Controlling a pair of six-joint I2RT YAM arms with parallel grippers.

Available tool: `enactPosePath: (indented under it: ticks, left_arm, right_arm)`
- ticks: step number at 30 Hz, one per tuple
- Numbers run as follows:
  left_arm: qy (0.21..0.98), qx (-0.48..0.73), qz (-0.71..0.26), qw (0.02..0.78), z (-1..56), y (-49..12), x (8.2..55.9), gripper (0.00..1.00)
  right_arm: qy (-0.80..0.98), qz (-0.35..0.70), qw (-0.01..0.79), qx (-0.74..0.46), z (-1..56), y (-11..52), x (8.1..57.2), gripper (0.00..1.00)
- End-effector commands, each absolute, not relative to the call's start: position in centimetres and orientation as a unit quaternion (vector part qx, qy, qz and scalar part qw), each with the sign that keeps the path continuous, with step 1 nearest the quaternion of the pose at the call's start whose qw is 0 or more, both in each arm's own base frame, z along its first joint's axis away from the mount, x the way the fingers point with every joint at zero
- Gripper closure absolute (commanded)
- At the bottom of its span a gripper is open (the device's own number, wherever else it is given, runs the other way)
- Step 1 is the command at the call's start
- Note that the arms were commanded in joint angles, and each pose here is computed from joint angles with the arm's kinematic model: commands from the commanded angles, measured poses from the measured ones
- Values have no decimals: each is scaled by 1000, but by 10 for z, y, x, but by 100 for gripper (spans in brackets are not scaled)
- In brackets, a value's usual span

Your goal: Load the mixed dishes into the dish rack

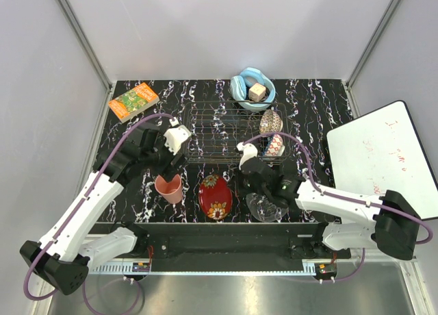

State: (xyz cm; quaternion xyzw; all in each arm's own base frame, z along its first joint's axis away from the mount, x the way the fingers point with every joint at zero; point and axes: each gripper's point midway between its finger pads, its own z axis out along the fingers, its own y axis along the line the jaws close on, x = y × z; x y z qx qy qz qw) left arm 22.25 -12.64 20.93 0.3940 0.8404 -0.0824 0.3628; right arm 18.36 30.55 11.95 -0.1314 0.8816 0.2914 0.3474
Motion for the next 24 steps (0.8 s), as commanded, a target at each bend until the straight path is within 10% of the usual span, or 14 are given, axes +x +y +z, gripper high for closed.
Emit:
enactPosePath:
  ticks: [1,24]
  left_arm:
    - [830,385,-73,396,225,-126,230,17]
    - [831,380,-77,399,220,-125,228,17]
  right_arm:
    - [835,320,424,-145,191,321,203,100]
    - [831,270,452,-181,220,324,223,100]
